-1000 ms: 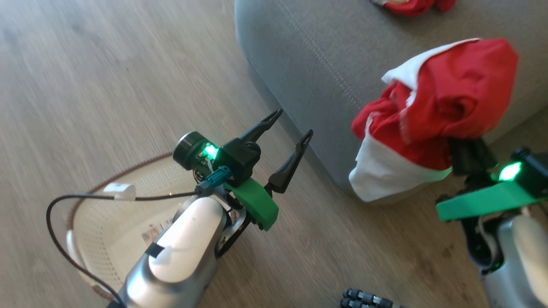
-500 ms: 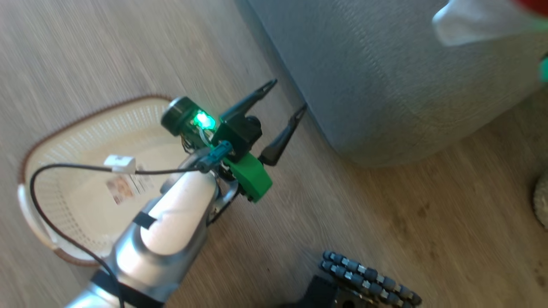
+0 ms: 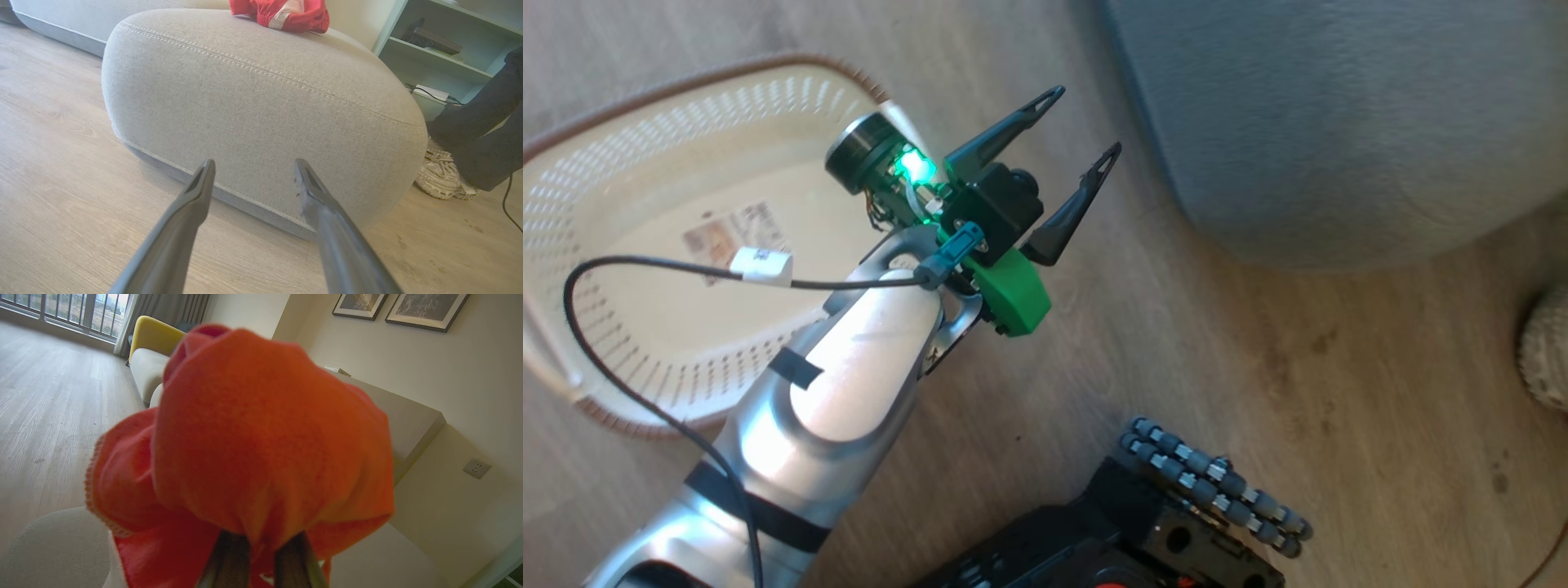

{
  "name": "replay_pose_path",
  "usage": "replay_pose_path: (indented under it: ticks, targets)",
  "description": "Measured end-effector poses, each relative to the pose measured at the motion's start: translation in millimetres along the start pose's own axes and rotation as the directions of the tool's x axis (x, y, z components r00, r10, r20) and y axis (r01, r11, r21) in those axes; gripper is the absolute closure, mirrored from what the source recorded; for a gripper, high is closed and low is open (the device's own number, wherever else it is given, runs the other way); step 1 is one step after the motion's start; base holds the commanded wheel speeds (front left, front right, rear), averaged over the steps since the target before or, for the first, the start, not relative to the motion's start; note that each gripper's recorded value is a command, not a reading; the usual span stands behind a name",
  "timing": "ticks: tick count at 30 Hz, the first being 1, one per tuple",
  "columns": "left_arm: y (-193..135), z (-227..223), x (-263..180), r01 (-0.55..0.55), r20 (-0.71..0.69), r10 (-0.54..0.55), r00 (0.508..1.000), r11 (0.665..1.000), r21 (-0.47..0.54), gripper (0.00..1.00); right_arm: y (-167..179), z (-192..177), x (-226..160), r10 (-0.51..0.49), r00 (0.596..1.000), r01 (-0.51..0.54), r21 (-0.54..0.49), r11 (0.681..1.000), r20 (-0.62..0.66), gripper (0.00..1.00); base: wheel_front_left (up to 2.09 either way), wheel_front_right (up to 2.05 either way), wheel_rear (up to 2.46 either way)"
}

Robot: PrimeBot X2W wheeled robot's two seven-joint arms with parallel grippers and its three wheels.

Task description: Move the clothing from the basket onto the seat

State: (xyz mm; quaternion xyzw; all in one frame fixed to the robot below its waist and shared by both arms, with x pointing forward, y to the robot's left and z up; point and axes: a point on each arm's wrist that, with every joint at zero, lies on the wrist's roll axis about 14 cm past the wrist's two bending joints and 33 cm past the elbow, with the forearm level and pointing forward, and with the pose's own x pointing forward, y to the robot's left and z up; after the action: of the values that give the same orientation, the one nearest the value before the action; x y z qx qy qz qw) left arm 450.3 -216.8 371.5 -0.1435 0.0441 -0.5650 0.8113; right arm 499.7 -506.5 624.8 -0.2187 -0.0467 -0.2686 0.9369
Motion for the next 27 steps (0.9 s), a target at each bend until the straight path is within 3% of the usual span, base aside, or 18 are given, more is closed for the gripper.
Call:
replay_pose_path:
  ticks: [5,11,12,13,14,15,19,27]
  targets:
    - [20,-14,-14,-0.053,-0.023,0.052,0.998,0.999,-0.006,0.00,-13,-38,19,-0.071,0.991,0.067,-0.036,0.997,-0.111,1.00,0.00,0.00,0.00]
    - [40,-38,-34,-0.124,-0.072,0.122,0.990,0.992,-0.028,0.00,34,-93,33,-0.032,0.972,0.037,0.018,0.999,-0.231,1.00,0.00,0.00,0.00]
    - [42,-42,-37,-0.131,-0.079,0.128,0.989,0.991,-0.031,0.00,41,-107,30,-0.027,0.962,0.037,0.029,0.999,-0.272,0.95,0.00,0.00,0.00]
    - [44,-45,-40,-0.137,-0.086,0.134,0.987,0.990,-0.034,0.00,48,-120,27,-0.021,0.953,0.035,0.044,0.998,-0.302,0.62,0.00,0.00,0.00]
    - [46,-47,-42,-0.144,-0.089,0.140,0.986,0.989,-0.035,0.00,56,-132,23,-0.009,0.944,0.026,0.047,0.999,-0.330,0.08,0.00,0.00,0.00]
    - [48,-49,-44,-0.151,-0.093,0.147,0.985,0.988,-0.035,0.00,63,-143,20,0.001,0.935,0.018,0.050,0.999,-0.355,0.00,0.00,0.00,0.00]
    - [56,-47,-49,-0.176,-0.096,0.173,0.980,0.984,-0.021,0.00,76,-164,10,0.018,0.917,0.015,0.078,0.997,-0.400,0.00,0.00,0.00,0.00]
    - [57,-15,-44,-0.191,-0.038,0.191,0.981,0.982,0.004,0.00,68,-180,-31,0.059,0.901,-0.032,0.070,0.997,-0.430,0.00,0.00,0.00,0.00]
